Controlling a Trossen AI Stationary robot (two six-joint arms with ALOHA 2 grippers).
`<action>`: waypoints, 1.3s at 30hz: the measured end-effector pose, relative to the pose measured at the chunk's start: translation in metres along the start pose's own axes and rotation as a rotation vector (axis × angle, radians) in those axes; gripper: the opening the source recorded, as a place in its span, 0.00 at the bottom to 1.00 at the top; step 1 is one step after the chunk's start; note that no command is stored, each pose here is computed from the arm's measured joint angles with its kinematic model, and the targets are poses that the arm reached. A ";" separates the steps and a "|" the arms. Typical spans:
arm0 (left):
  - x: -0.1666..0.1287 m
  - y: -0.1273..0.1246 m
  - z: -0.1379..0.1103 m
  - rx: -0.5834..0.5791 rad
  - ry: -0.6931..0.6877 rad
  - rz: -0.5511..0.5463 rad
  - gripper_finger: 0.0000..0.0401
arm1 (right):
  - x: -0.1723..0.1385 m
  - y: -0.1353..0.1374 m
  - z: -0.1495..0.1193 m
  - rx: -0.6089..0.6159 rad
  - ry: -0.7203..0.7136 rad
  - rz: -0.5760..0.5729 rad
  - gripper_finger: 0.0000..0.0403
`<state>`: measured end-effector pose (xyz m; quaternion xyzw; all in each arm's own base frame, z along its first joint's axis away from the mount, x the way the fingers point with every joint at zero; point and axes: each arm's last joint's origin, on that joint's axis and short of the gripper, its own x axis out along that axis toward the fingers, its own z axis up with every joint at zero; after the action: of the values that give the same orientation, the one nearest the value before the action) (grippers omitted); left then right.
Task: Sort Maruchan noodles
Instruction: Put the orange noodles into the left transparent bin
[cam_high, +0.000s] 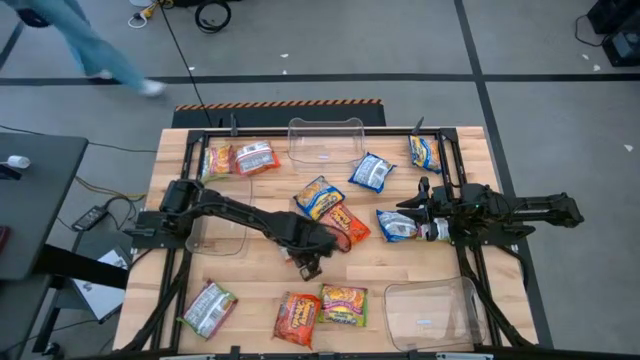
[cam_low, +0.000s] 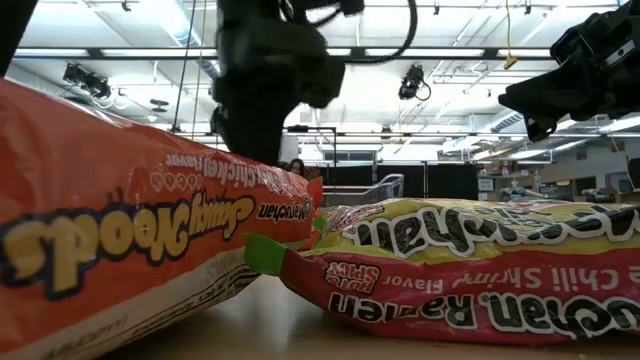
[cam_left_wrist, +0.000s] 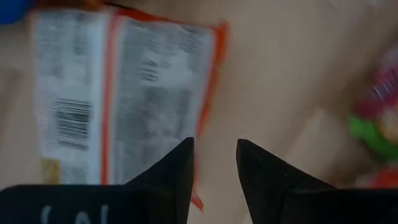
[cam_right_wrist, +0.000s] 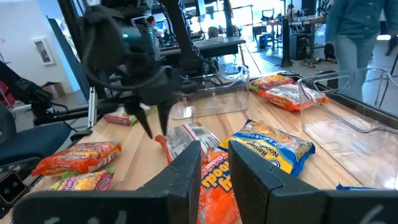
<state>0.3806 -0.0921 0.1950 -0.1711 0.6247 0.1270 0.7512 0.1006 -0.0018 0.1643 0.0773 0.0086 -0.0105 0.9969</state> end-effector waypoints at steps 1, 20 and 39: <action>-0.001 -0.003 -0.004 0.041 0.005 0.010 0.31 | 0.000 0.000 0.000 0.000 0.000 0.000 0.22; 0.000 -0.054 -0.040 0.479 -0.351 0.413 0.50 | 0.000 0.000 0.000 0.000 0.000 0.000 0.22; 0.059 -0.040 -0.033 0.521 -0.148 0.462 0.49 | 0.000 0.000 0.002 0.000 -0.020 -0.001 0.22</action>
<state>0.3786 -0.1439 0.1354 0.1816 0.6022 0.1421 0.7643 0.1008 -0.0019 0.1662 0.0774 -0.0012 -0.0118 0.9969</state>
